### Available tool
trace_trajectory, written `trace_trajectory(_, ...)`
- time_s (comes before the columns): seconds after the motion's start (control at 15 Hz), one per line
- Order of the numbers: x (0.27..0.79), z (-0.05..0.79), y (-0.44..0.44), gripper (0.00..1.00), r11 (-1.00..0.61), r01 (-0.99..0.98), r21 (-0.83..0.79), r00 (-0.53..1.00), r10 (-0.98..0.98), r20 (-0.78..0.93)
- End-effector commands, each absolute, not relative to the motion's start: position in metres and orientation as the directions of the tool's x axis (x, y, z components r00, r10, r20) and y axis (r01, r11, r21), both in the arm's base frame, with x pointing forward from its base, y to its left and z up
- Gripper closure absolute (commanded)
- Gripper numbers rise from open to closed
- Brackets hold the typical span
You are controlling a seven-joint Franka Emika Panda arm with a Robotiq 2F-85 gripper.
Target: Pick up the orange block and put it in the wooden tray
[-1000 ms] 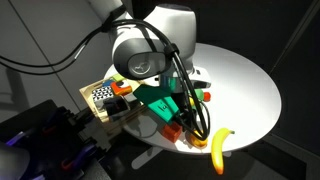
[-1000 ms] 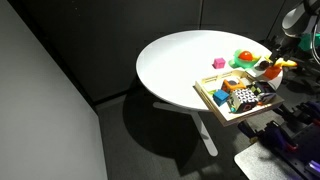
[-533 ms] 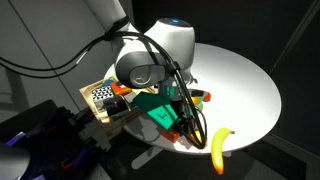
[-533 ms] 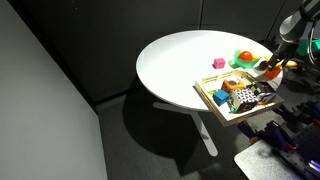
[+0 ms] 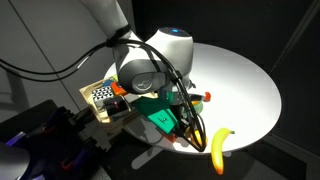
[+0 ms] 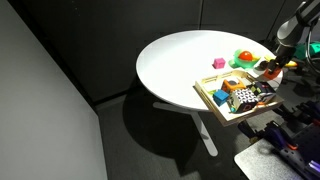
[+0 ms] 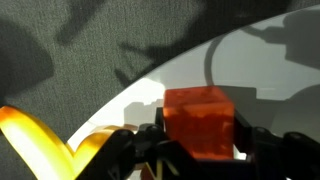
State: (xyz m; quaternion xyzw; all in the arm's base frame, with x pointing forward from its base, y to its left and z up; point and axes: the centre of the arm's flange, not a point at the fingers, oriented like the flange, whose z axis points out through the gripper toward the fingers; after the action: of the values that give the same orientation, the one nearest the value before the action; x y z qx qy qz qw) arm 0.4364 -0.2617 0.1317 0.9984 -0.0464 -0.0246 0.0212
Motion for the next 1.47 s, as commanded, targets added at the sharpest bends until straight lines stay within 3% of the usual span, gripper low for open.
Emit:
trace_trajectory(0.0,0.437,0.141,-0.257,0.66,-0.994,-0.067,0.088,0.997,-0.07,-0.028)
trace_trajectory(0.2,0.434,0.157,-0.252,0.7,-0.993,-0.047,0.108,0.998,-0.052,-0.047)
trace_trajectory(1.4,0.457,0.234,-0.142,0.7,-0.97,-0.009,0.245,1.0,-0.014,-0.021)
